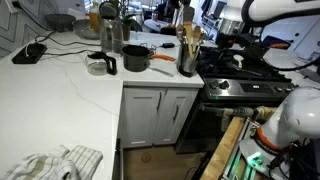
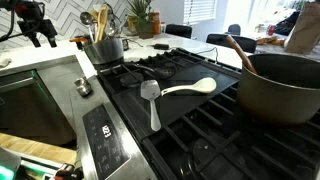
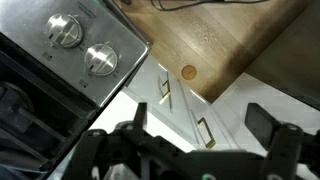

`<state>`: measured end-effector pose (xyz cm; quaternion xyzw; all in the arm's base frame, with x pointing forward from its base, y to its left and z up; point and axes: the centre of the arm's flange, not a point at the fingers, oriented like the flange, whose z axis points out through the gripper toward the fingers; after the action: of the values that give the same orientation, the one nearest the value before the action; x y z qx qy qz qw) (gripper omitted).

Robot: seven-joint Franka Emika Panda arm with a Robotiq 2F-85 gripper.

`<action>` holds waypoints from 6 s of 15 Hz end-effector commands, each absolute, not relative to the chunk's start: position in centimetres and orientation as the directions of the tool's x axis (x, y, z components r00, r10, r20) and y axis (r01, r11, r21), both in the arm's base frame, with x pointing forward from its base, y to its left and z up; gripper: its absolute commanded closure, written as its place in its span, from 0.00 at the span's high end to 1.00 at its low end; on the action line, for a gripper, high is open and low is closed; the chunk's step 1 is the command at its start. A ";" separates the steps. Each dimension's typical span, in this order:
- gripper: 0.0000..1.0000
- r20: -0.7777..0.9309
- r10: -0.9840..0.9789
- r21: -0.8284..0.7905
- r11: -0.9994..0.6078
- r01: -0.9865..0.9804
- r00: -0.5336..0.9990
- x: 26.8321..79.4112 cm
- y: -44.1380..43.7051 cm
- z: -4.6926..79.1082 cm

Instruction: Remove the wooden spoon from the silver holder and put it on the stove.

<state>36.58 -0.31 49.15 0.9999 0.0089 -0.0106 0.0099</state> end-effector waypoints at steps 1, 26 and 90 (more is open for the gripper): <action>1.00 -0.021 0.018 0.020 -1.000 0.018 1.000 36.6 -0.3 49.1; 1.00 0.144 -0.169 0.096 -0.978 -0.184 0.975 38.4 -7.8 51.8; 0.21 0.466 -0.406 -0.132 -0.910 -0.392 0.786 48.8 -13.6 49.6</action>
<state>48.71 -12.98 50.32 0.9455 -0.2100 0.2476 -0.0236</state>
